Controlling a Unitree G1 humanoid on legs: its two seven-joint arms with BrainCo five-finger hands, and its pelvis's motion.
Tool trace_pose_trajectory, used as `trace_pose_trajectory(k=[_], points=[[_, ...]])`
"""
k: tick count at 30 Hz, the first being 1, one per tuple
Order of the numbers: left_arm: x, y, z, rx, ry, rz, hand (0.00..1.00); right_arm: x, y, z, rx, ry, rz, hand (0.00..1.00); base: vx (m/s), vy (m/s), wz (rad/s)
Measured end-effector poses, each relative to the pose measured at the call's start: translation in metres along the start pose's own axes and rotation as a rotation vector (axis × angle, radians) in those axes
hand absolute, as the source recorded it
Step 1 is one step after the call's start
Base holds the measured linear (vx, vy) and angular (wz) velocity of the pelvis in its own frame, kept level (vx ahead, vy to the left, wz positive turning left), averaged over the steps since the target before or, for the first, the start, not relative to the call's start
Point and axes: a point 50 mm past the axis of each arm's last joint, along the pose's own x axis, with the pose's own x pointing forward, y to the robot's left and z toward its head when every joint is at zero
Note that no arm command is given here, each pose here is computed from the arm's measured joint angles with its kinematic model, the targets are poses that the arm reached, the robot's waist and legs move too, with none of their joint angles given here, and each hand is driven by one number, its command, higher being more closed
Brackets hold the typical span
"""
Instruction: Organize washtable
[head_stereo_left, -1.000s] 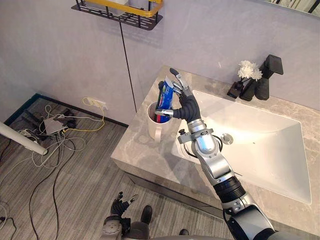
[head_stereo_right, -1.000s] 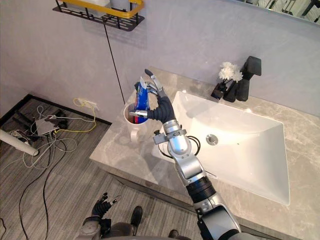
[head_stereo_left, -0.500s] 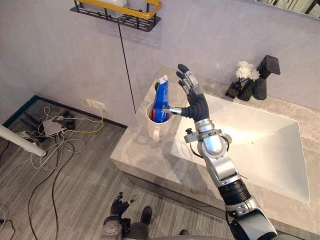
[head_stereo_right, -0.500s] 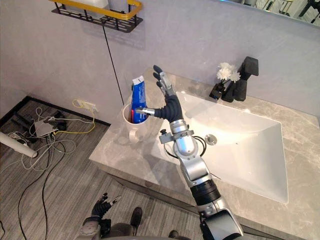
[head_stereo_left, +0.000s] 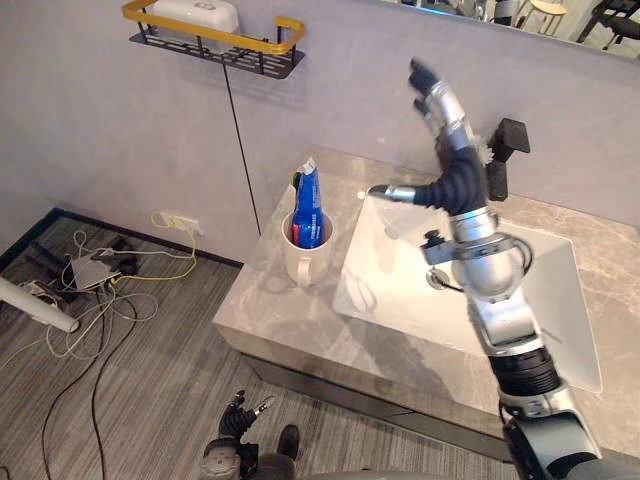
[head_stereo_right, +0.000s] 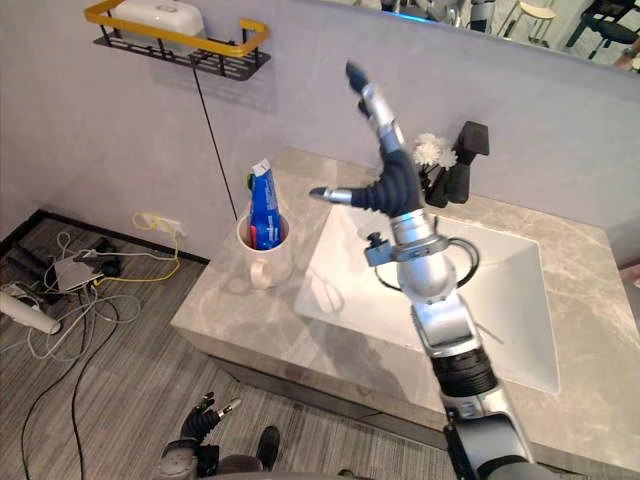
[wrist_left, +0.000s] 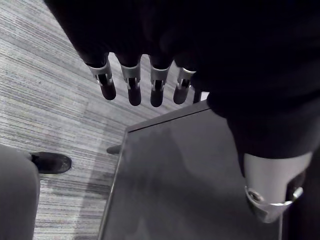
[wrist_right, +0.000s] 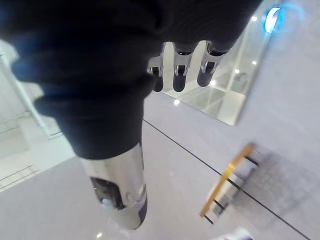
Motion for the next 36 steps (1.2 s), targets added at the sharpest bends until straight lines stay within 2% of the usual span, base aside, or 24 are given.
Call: trace_pose_trajectory(k=[4,9,14,18,21,25,28,32,36], points=[[0.000,0.000,-0.002,0.003,0.007,-0.010,0.00,0.003,-0.033,0.016,-0.159,-0.085,-0.033,0.00,-0.04,-0.010,-0.05],[-0.002,0.003,-0.008,-0.001,0.029,-0.001,0.00,-0.014,-0.096,0.039,-0.385,-0.127,-0.232,0.00,-0.01,-0.003,-0.02],[-0.006,0.006,-0.018,-0.019,0.062,0.014,0.00,-0.068,-0.161,0.050,-0.629,0.013,-0.506,0.00,-0.03,-0.006,-0.18],[-0.010,0.007,-0.027,-0.037,0.093,0.027,0.00,-0.145,-0.185,0.032,-0.613,0.311,-0.738,0.00,-0.04,-0.012,-0.31],[-0.011,0.004,-0.031,-0.049,0.110,0.015,0.00,-0.207,-0.177,0.017,-0.573,0.601,-0.829,0.00,-0.01,-0.007,-0.12],[-0.011,-0.001,-0.031,-0.063,0.112,0.000,0.00,-0.280,-0.149,0.009,-0.509,0.948,-0.936,0.00,0.01,0.004,-0.12],[-0.013,-0.003,-0.031,-0.085,0.108,0.006,0.00,-0.309,-0.129,0.012,-0.458,1.078,-0.986,0.00,0.02,0.011,-0.26],[-0.014,-0.002,-0.030,-0.142,0.104,0.040,0.00,-0.360,-0.075,0.019,-0.290,1.356,-1.052,0.00,0.03,-0.006,-0.31],[-0.015,-0.001,-0.034,-0.162,0.130,0.057,0.00,-0.388,-0.036,0.013,-0.138,1.556,-1.023,0.00,0.01,-0.004,-0.23]])
